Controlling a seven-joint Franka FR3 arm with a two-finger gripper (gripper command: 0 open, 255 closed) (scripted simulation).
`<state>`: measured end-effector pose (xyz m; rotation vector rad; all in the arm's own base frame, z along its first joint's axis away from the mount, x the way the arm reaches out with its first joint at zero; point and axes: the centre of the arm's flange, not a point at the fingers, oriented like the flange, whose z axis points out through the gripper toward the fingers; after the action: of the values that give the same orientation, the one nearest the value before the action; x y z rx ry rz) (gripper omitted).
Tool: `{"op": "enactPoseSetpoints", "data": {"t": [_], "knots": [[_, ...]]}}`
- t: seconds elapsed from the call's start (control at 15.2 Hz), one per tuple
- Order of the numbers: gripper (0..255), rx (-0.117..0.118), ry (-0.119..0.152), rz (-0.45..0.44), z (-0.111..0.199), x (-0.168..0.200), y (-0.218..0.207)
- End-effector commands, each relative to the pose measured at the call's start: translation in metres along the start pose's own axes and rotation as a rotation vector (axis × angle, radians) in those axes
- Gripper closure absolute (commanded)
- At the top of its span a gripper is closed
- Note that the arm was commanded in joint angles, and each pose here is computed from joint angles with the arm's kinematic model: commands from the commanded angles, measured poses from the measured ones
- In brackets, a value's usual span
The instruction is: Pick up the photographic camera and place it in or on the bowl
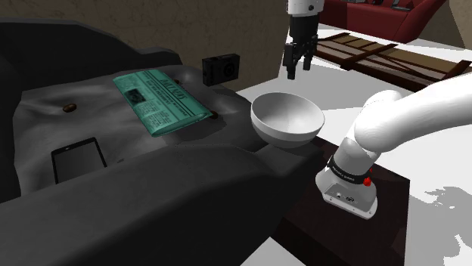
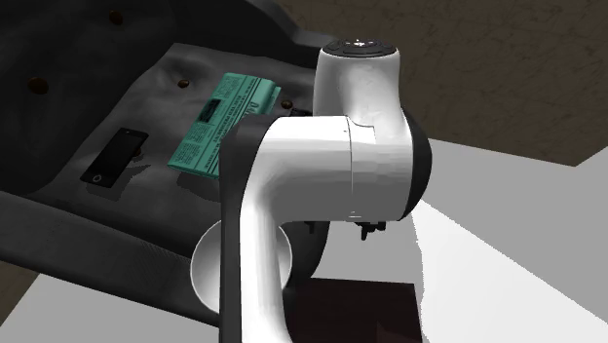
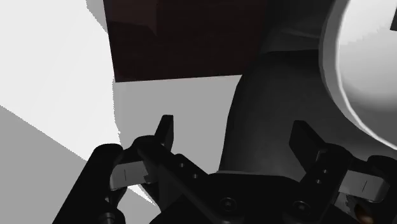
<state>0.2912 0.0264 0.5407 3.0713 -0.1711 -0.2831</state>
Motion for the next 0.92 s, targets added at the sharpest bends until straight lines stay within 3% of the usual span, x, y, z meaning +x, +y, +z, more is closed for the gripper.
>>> {"op": "enactPoseSetpoints", "data": {"t": [0.0,0.46,0.86], "knots": [[0,0.000,0.000,0.000,0.000,0.000,0.000],[0,-0.020,0.057,-0.409,-0.006,0.079,0.023],[0,-0.037,0.106,-0.760,-0.015,0.149,0.016]]}}
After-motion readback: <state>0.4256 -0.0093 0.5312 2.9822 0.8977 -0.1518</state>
